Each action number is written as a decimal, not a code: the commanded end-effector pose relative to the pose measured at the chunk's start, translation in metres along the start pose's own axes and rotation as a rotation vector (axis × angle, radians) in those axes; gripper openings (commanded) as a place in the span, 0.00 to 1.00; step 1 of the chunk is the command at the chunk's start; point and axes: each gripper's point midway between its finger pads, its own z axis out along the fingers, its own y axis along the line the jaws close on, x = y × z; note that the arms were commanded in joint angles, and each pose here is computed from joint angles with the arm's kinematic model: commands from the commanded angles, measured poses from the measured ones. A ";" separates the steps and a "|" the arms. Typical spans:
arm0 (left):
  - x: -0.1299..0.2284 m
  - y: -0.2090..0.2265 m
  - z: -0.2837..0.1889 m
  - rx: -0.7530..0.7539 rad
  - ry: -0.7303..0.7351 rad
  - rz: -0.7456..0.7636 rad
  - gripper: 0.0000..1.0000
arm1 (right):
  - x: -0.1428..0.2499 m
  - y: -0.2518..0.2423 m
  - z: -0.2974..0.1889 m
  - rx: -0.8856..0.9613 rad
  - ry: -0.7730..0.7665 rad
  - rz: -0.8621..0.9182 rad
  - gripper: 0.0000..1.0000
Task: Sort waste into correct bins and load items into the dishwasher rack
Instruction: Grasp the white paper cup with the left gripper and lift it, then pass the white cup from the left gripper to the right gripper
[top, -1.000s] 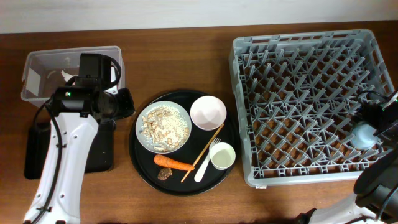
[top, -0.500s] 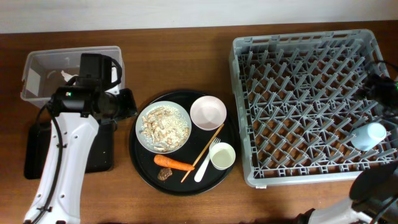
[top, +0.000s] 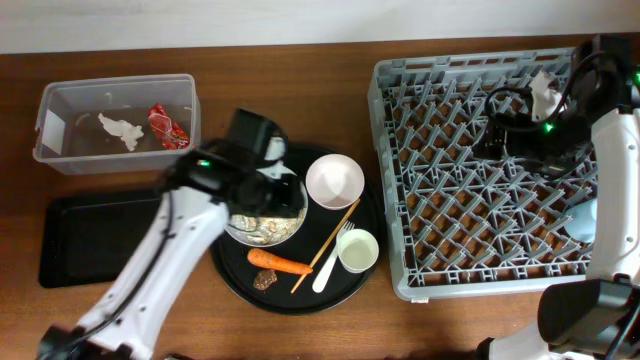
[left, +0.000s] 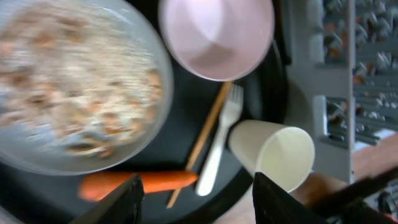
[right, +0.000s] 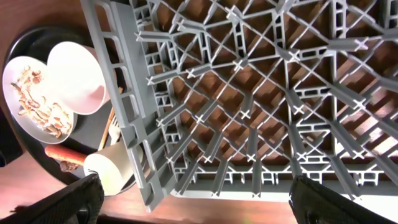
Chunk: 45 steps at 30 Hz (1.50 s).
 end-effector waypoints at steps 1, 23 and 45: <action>0.022 -0.032 0.039 0.056 0.117 0.055 0.56 | 0.002 0.001 -0.004 0.009 -0.008 -0.016 0.99; 0.006 -0.044 0.064 0.042 0.168 0.063 0.00 | 0.003 0.000 -0.004 0.014 -0.005 -0.018 0.99; -0.109 -0.068 -0.138 0.904 -0.283 0.137 0.00 | 0.021 0.217 -0.039 -1.036 -0.212 -0.797 0.99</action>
